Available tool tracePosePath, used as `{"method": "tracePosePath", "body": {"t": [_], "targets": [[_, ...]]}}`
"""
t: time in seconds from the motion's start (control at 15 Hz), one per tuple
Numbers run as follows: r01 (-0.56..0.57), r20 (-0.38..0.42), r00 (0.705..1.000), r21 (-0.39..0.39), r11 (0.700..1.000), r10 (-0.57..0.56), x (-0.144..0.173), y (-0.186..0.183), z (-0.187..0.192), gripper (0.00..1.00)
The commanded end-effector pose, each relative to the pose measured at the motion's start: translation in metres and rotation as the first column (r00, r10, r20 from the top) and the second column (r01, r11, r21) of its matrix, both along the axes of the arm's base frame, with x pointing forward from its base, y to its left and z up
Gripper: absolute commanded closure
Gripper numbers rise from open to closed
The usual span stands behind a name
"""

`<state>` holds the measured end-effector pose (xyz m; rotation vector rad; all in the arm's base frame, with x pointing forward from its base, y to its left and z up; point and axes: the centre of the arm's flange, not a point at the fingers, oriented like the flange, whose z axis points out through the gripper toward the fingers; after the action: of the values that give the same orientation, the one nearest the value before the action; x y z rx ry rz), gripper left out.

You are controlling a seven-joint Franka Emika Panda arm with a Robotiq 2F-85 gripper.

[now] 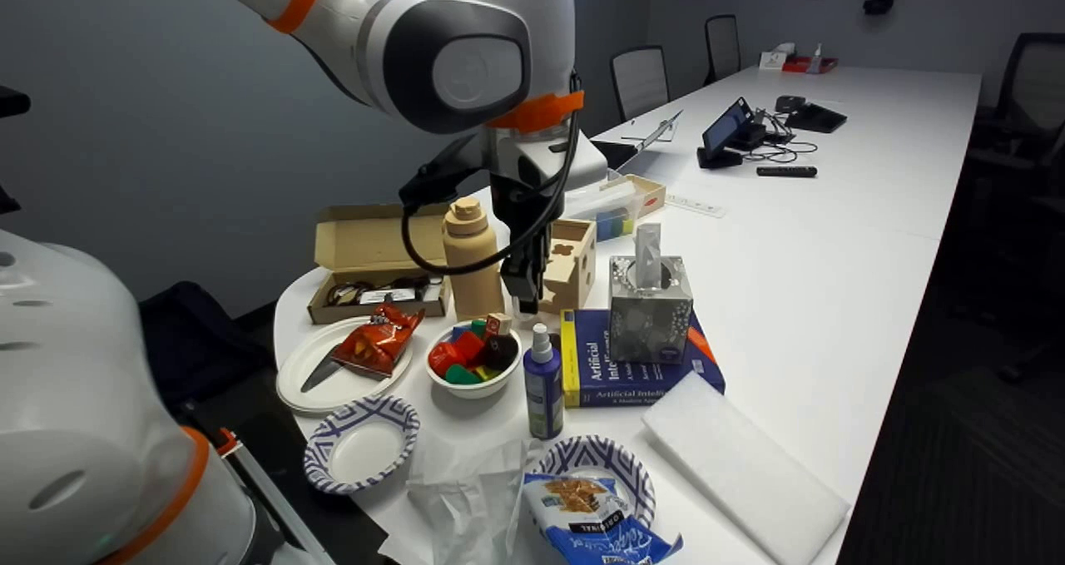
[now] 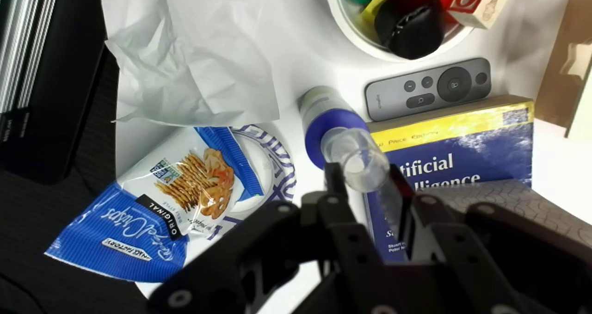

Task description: Pick up the plastic cap and put it on the blue bottle

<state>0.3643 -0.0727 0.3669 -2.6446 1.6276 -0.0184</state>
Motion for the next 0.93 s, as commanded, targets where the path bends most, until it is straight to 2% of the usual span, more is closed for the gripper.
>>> {"method": "tracePosePath", "body": {"t": [0.0, 0.4, 0.87], "targets": [[0.019, 0.048, 0.999, 0.002, 1.000, -0.019, -0.006, -0.005, -0.007, 0.94], [0.041, 0.072, 0.997, -0.004, 0.999, -0.040, -0.005, -0.012, -0.014, 0.94], [0.042, 0.036, 0.998, 0.005, 0.999, -0.042, -0.006, -0.012, -0.023, 0.94]]}}
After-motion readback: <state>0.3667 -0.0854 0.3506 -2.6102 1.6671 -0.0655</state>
